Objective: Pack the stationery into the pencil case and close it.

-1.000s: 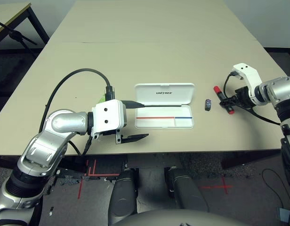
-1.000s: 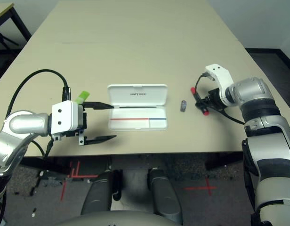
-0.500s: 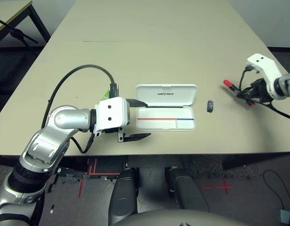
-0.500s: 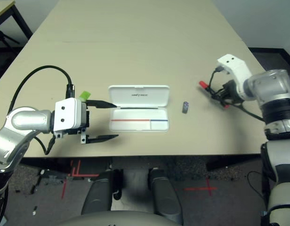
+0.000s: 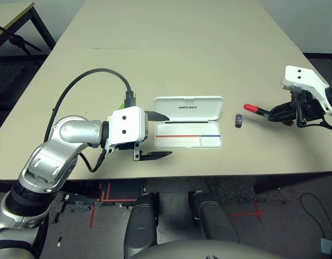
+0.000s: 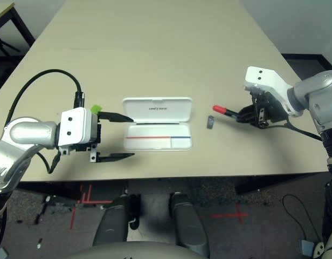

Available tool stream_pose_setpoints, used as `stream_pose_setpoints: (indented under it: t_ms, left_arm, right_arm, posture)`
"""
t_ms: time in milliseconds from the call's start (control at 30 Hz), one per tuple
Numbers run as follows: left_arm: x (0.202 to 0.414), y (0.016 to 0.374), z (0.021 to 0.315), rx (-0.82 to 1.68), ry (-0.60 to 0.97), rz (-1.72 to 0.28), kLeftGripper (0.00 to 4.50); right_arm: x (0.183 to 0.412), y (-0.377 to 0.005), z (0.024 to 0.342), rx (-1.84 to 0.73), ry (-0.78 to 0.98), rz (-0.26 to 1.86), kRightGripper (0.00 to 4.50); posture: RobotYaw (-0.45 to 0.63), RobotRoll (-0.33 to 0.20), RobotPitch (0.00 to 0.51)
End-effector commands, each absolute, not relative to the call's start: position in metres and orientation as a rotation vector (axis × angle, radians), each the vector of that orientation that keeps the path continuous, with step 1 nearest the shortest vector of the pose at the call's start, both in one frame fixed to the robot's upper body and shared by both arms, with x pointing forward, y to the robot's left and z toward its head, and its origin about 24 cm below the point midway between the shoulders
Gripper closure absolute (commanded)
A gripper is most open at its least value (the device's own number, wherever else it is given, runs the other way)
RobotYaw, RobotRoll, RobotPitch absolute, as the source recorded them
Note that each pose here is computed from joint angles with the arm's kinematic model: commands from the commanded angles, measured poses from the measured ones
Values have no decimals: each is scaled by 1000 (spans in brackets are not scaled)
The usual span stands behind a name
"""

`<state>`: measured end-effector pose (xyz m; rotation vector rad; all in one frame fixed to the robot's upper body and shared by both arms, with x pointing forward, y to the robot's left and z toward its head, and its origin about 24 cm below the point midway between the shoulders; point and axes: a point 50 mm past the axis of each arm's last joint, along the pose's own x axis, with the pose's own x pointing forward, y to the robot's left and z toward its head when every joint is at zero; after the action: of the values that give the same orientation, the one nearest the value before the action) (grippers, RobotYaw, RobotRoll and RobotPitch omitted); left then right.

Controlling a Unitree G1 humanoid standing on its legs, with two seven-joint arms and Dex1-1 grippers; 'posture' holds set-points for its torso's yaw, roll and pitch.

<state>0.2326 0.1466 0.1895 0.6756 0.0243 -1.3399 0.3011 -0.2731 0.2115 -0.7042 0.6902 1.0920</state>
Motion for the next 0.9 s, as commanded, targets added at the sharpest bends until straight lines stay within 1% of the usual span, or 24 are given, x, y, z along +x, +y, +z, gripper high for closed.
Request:
stream_pose_setpoints:
  t_ms: [33, 300, 467, 600, 900]
  left_arm:
    - [228, 148, 189, 661, 44, -1362, 0]
    - [221, 150, 191, 660, 65, -1358, 0]
    - [230, 150, 189, 670, 85, -1344, 0]
    - [229, 157, 187, 679, 100, -1334, 0]
    - [219, 165, 182, 692, 110, -1327, 0]
  right_arm:
    - [295, -253, 221, -734, 653, 1205, 4021]
    - [292, -207, 219, -744, 586, 1387, 4021]
    - [294, -187, 211, -777, 555, 1456, 4021]
    - [302, -165, 201, -838, 505, 1474, 4021]
    - [311, -143, 183, -875, 457, 1490, 4021]
  posture:
    - [18, 0, 159]
    - [40, 0, 168]
    - [50, 0, 168]
    - [59, 0, 166]
    - [75, 0, 158]
